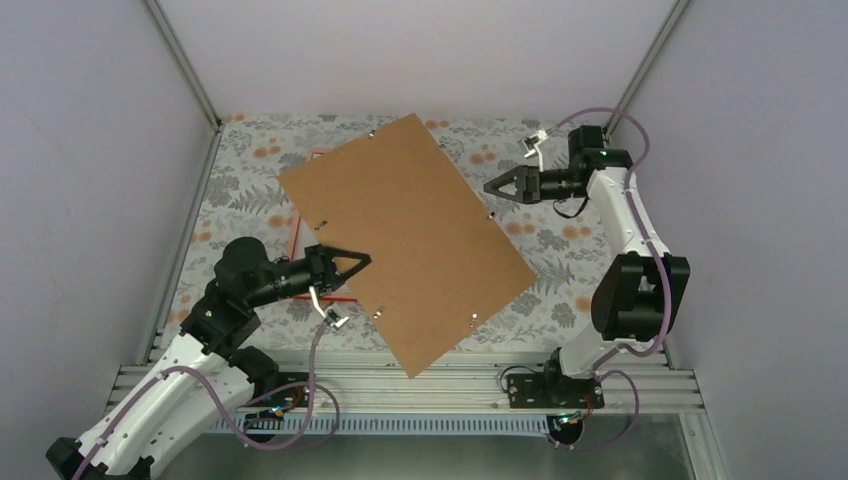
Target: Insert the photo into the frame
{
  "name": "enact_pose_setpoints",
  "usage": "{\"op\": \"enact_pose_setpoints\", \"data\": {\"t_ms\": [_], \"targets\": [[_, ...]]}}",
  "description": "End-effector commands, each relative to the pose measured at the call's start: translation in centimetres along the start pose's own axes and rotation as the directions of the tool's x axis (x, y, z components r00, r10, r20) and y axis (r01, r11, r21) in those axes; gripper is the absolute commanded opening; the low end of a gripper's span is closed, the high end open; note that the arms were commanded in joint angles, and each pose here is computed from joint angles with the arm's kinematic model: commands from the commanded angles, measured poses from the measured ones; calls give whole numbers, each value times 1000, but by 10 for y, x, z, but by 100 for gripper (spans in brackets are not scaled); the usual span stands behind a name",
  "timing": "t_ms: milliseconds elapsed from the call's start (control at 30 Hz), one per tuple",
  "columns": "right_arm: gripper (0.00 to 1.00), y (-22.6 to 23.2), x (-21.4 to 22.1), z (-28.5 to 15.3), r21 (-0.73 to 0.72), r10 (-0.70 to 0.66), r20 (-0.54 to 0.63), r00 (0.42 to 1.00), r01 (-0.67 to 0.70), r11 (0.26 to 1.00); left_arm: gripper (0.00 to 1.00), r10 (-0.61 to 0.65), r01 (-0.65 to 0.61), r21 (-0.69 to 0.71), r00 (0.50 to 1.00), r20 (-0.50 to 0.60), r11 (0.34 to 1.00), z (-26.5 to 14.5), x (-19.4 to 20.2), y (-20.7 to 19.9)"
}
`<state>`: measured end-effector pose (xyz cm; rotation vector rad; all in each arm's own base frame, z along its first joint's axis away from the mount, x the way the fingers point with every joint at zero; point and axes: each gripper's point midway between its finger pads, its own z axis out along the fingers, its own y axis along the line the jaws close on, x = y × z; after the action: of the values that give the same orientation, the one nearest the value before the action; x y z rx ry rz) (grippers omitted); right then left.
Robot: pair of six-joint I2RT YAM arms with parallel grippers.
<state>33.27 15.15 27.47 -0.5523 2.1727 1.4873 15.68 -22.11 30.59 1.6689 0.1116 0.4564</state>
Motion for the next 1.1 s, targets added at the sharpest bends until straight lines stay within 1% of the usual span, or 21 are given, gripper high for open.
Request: {"op": "enact_pose_setpoints", "data": {"t_ms": [0, 133, 200, 333, 367, 500, 633, 667, 833, 900, 967, 1000, 1067], "targets": [[100, 21, 10, 18, -152, 39, -29, 999, -43, 987, 2, 121, -114, -92, 989, 82, 989, -7, -18, 21], [100, 38, 19, 26, -228, 47, -49, 998, -57, 972, 2, 123, -114, -87, 986, 110, 990, -11, -26, 19], [98, 42, 25, 30, -246, 48, -60, 997, -61, 967, 2, 124, -114, -87, 985, 120, 990, -11, -28, 18], [92, 40, 33, 37, -276, 65, -80, 995, -85, 957, 2, 138, -126, -96, 983, 125, 987, -12, -29, 21], [88, 42, 34, 37, -287, 70, -82, 994, -91, 954, 2, 137, -126, -94, 982, 128, 988, -12, -30, 21], [82, 56, 41, 46, -334, 50, -106, 993, -83, 939, 2, 143, -131, -89, 980, 139, 987, -10, -28, 24], [72, 71, 52, 53, -375, 43, -134, 990, -91, 923, 2, 139, -130, -72, 980, 144, 989, -8, -27, 21], [69, 73, 54, 53, -378, 41, -137, 990, -91, 921, 2, 139, -130, -70, 980, 145, 989, -8, -27, 20], [41, 77, 58, 53, -390, 56, -142, 988, -107, 915, 3, 142, -135, -56, 979, 144, 989, -6, -26, 15], [27, 75, 58, 53, -390, 72, -145, 987, -124, 912, 3, 138, -133, -48, 981, 136, 990, -5, -24, 14], [10, 74, 57, 53, -391, 91, -149, 985, -144, 909, 5, 134, -131, -35, 983, 124, 991, -4, -22, 12], [4, 73, 57, 53, -392, 98, -149, 984, -149, 908, 6, 128, -126, -25, 985, 115, 992, -4, -20, 9], [3, 73, 52, 50, -390, 94, -137, 986, -141, 910, 11, 122, -122, -6, 988, 90, 993, -3, -16, 4]]}}
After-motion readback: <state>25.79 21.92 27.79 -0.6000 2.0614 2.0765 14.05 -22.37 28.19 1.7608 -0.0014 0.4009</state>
